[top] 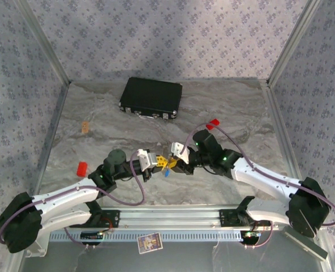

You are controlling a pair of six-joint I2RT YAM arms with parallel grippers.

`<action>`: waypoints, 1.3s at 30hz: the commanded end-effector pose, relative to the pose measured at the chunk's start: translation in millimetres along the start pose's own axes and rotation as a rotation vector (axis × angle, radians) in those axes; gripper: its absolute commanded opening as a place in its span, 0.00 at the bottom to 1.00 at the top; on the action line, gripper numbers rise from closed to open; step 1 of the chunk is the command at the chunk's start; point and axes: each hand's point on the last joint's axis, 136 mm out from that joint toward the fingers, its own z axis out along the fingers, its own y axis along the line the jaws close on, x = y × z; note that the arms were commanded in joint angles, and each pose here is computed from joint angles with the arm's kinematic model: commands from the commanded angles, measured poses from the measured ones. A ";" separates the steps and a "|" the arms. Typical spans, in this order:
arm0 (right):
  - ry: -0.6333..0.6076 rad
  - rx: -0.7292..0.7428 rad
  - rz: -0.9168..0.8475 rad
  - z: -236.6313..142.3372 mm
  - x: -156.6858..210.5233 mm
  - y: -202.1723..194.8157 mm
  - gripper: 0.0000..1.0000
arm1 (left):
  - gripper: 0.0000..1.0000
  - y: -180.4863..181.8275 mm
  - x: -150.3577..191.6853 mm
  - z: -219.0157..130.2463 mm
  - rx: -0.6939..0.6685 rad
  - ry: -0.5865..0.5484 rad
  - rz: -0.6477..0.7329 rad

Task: Put the keys on the keyring

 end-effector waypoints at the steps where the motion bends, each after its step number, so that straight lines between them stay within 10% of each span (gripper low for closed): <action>1: 0.012 0.056 -0.021 -10.3 -4.7 -6.7 0.14 | 0.00 0.4 -24.2 -2.4 0.003 -0.065 0.038; 10: 0.061 0.089 -0.060 -25.5 -10.7 -8.0 0.00 | 0.00 1.3 -19.9 1.5 0.009 -0.030 0.040; 39: 0.165 -0.125 -0.004 -15.2 -8.9 16.2 0.00 | 0.00 -8.0 -13.5 2.8 0.071 0.011 0.084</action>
